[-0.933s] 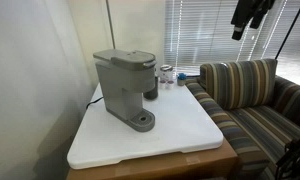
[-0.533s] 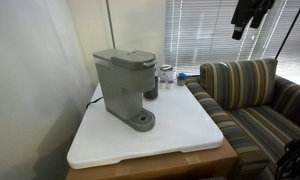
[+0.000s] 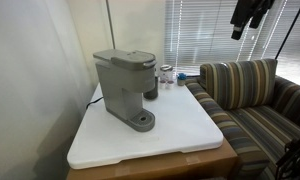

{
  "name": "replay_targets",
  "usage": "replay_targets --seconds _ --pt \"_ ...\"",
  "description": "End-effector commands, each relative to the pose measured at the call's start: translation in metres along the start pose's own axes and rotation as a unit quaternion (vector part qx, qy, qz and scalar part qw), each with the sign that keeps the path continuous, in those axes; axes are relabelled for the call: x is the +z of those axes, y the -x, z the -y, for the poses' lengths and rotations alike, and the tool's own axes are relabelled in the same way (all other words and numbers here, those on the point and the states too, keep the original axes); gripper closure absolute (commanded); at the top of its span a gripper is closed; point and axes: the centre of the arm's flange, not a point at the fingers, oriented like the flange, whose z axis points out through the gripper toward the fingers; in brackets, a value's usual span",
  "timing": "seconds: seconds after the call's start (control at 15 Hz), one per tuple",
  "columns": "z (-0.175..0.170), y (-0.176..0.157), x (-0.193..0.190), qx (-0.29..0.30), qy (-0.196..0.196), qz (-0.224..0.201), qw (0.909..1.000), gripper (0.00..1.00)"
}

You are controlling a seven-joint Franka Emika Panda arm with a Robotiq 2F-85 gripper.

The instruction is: Open the coffee maker

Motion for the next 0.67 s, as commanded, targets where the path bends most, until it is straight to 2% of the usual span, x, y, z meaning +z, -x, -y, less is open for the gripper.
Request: replay_targets --seconds 0.0,0.4,0.6 --pt "0.0 -0.018 0.002 0.017 -0.014 -0.035 0.9991 0.0" --pt "0.005 -0.058 -0.013 0.058 -0.05 -0.099 0.9921 0.0" --pt "0.008 -0.08 -0.016 0.054 -0.081 -0.085 0.9916 0.0"
